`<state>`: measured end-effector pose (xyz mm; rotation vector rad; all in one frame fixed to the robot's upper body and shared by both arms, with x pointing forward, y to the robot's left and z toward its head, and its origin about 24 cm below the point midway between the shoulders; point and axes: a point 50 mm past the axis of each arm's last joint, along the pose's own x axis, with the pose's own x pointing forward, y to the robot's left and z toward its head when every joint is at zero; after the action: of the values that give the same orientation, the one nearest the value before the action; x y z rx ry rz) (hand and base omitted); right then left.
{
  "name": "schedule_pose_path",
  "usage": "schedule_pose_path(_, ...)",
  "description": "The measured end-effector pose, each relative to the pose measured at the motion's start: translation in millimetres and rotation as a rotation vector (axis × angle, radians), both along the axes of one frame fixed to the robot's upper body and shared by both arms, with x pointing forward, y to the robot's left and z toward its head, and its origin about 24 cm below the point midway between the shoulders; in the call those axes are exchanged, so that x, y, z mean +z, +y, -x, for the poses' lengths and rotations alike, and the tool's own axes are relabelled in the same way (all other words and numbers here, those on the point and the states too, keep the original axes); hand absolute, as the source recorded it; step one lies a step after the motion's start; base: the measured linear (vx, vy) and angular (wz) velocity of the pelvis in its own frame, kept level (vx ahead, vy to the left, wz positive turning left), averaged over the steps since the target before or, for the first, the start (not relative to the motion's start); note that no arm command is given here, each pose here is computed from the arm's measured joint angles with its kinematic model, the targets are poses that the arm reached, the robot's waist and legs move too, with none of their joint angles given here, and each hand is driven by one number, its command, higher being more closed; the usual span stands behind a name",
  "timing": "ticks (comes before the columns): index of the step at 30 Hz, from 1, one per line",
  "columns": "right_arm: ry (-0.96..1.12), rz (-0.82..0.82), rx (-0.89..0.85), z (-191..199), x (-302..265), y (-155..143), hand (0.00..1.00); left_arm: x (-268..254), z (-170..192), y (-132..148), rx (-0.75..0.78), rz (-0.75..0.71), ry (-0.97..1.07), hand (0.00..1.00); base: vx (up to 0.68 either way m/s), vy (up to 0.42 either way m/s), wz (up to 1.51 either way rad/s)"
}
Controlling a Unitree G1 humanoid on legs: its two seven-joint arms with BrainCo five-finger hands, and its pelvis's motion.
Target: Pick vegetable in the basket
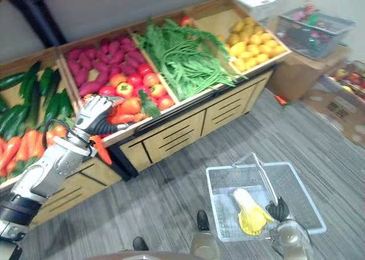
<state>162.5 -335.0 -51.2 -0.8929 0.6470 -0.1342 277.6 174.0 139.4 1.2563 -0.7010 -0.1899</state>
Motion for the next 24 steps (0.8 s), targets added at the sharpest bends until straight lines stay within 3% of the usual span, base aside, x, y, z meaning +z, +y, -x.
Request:
schedule_pose_path(6,-0.028,0.057,0.182,-11,23,7,1.0,-9,4,-33,-0.162,-0.044,0.053,1.0,0.06,-0.025,-0.64)
schedule_pose_path(12,-0.058,0.115,0.512,-30,52,36,1.0,-12,15,-77,-0.377,-0.05,0.1,1.0,0.04,-0.018,-0.55)
schedule_pose_path(24,-0.089,0.204,0.88,-60,88,74,1.0,-33,53,-147,-0.738,-0.046,0.254,1.0,0.0,-0.003,-0.4)
